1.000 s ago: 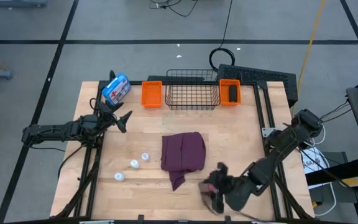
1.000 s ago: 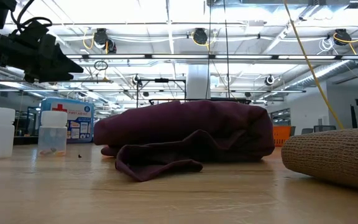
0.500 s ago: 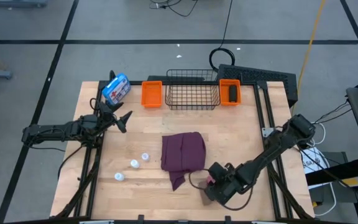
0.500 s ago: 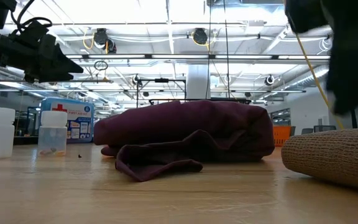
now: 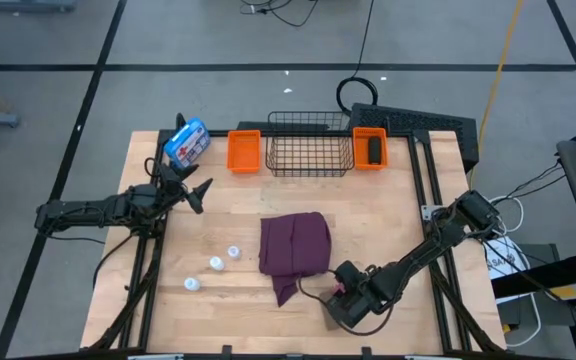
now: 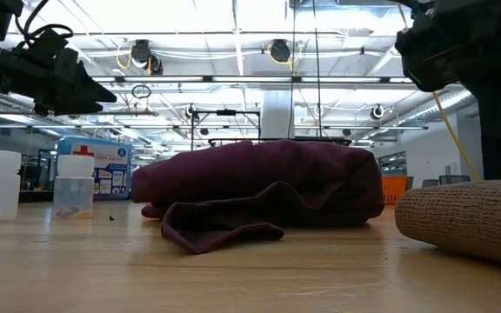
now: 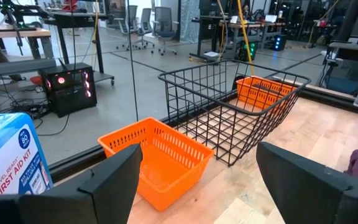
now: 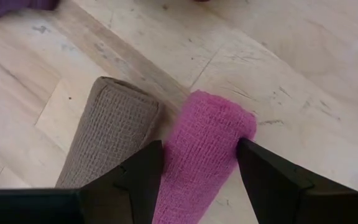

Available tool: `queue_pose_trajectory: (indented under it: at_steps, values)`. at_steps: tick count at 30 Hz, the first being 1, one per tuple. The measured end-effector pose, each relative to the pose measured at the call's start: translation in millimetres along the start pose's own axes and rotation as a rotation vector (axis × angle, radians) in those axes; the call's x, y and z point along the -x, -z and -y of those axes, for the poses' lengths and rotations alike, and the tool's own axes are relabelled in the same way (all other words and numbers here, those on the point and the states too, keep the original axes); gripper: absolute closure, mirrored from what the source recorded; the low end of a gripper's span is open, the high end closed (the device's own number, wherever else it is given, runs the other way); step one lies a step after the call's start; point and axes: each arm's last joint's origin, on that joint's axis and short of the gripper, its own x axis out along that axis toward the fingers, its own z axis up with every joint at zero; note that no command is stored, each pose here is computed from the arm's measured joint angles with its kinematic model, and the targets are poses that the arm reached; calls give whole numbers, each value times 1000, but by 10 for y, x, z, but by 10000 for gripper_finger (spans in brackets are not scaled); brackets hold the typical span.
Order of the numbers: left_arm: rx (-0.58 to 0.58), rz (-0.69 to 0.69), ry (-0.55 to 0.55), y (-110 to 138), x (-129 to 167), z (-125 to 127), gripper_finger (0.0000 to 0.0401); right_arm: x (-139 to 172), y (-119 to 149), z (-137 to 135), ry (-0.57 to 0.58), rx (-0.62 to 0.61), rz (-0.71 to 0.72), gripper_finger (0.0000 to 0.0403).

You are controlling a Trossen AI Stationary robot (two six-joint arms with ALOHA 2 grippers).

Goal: Pick & place medical supplies in basket/bin
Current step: Put the pink bandage into the right orange bin

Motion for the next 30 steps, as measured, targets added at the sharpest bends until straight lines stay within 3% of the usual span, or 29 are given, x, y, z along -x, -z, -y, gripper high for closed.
queue_pose_trajectory:
  at_steps: [6,18,30]
  values:
    - [0,0,0,0,0,0,77,-22,-117,92,98,0,116,227]
    - [0,0,0,0,0,0,77,-20,-602,303,329,124,372,257]
    - [1,2,0,-2,0,0,77,502,-714,364,206,153,407,250]
